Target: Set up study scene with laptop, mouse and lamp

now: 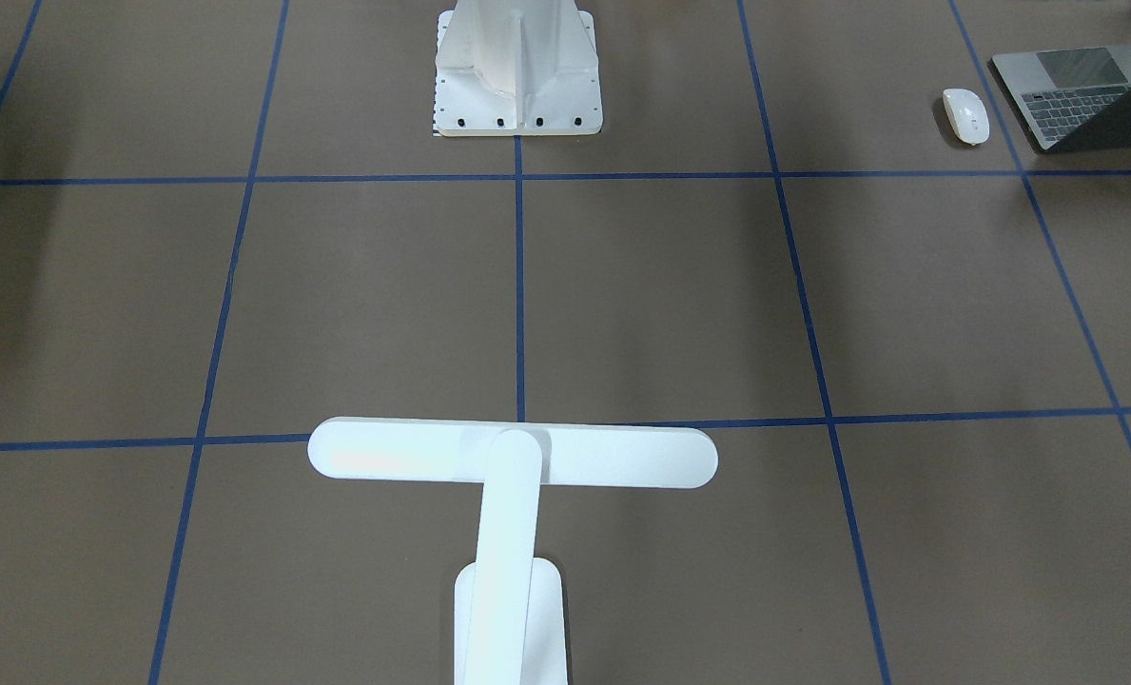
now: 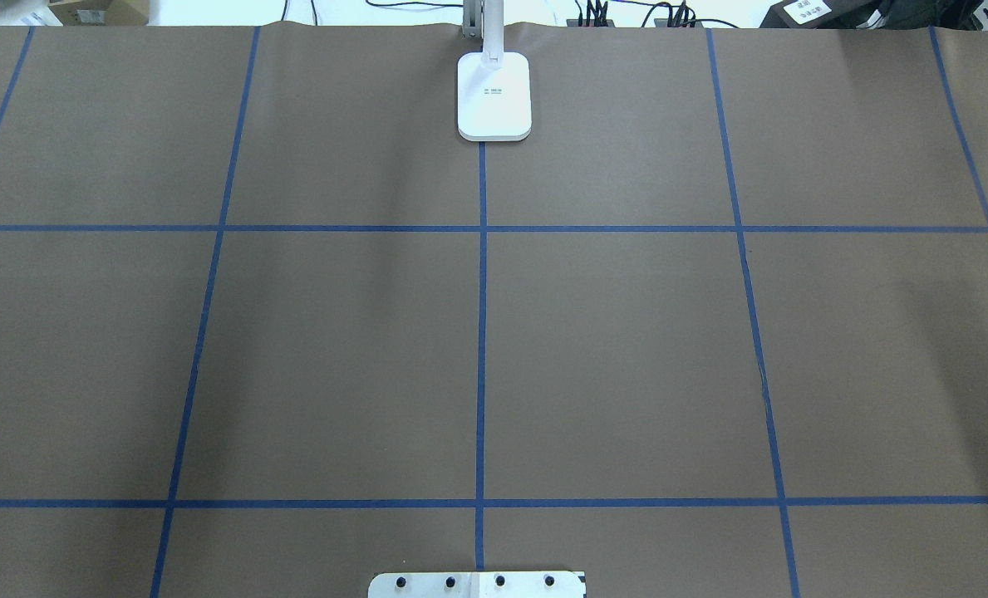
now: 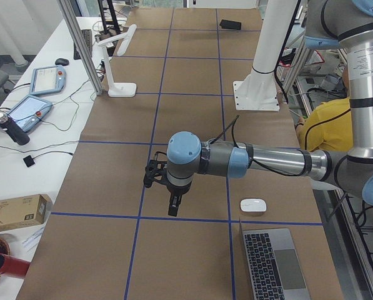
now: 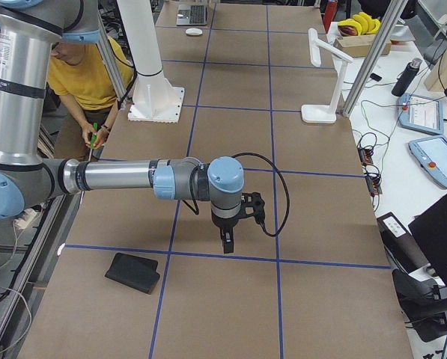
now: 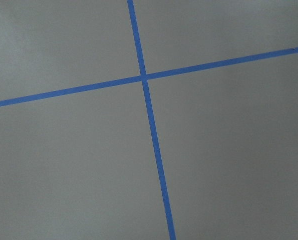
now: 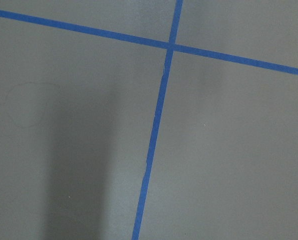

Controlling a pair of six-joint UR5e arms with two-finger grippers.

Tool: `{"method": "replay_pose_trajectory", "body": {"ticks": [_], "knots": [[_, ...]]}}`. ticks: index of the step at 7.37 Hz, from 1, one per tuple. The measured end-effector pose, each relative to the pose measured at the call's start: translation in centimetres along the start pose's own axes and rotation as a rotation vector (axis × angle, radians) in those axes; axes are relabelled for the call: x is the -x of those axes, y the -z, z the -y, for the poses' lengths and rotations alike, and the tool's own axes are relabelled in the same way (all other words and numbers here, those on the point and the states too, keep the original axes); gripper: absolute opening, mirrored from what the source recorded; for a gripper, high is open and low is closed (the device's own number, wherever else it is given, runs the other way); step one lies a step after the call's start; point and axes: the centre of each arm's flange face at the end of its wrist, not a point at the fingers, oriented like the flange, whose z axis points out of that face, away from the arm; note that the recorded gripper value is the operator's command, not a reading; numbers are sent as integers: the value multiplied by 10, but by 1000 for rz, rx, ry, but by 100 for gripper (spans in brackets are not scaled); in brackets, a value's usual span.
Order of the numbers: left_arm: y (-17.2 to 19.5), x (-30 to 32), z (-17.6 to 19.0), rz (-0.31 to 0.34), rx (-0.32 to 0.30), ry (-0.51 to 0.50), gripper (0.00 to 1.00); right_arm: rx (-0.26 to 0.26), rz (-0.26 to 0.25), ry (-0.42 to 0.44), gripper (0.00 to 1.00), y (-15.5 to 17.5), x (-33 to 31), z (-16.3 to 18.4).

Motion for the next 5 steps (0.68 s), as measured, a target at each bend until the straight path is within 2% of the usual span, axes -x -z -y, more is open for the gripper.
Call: {"method": "replay_pose_trajectory", "body": {"ticks": [2,5], "knots": [[16,42,-15,50,-31,102,100,3,0,-3,100,-1,-1,-1],[9,113,-60,59,2,324,100,5,2,-5,100,-2,-2,-2]]}}
